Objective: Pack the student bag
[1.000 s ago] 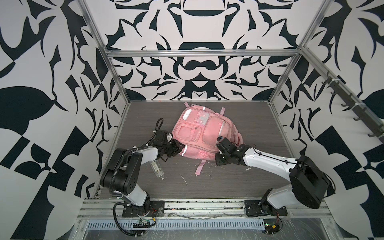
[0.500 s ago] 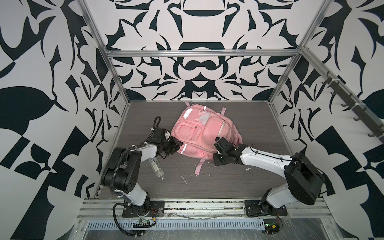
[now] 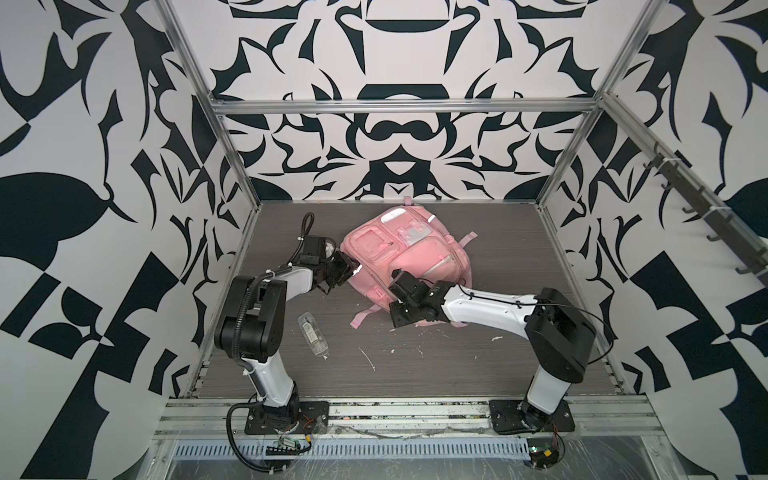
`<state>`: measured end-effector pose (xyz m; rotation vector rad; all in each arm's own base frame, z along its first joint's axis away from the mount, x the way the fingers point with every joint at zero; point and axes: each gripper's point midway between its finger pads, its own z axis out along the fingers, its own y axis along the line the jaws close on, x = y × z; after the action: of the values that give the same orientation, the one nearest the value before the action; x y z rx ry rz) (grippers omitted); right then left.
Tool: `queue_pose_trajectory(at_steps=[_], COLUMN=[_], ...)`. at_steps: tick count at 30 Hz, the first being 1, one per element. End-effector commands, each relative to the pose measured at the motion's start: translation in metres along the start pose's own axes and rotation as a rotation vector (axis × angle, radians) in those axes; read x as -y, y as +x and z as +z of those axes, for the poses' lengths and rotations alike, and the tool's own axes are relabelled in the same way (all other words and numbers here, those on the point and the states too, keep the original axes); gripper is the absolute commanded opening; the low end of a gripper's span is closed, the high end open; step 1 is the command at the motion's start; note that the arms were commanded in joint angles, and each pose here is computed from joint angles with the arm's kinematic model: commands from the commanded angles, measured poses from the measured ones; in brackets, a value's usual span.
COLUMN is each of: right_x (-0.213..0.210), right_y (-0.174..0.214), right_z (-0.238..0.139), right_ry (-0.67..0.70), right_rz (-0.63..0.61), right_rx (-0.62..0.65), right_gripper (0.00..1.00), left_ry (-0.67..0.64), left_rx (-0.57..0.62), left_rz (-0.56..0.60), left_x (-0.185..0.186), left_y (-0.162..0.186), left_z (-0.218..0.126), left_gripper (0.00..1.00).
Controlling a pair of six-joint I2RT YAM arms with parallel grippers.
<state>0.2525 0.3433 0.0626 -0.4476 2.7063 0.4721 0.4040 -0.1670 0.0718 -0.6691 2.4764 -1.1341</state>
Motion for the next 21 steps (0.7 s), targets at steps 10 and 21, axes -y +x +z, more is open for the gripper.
queue_pose_trajectory(at_steps=[10, 21], right_x=[-0.034, -0.048], right_y=[-0.013, -0.022], right_z=[-0.005, -0.016], right_ry=[-0.12, -0.155], right_rz=[-0.007, -0.012], right_rx=[0.02, 0.049], right_gripper=[0.0, 0.0], left_ry=[0.0, -0.026], left_rx=[-0.005, -0.107], left_rz=[0.178, 0.208], left_x=[0.015, 0.015], left_y=[0.059, 0.089], left_z=[-0.051, -0.01], left_gripper=[0.53, 0.53])
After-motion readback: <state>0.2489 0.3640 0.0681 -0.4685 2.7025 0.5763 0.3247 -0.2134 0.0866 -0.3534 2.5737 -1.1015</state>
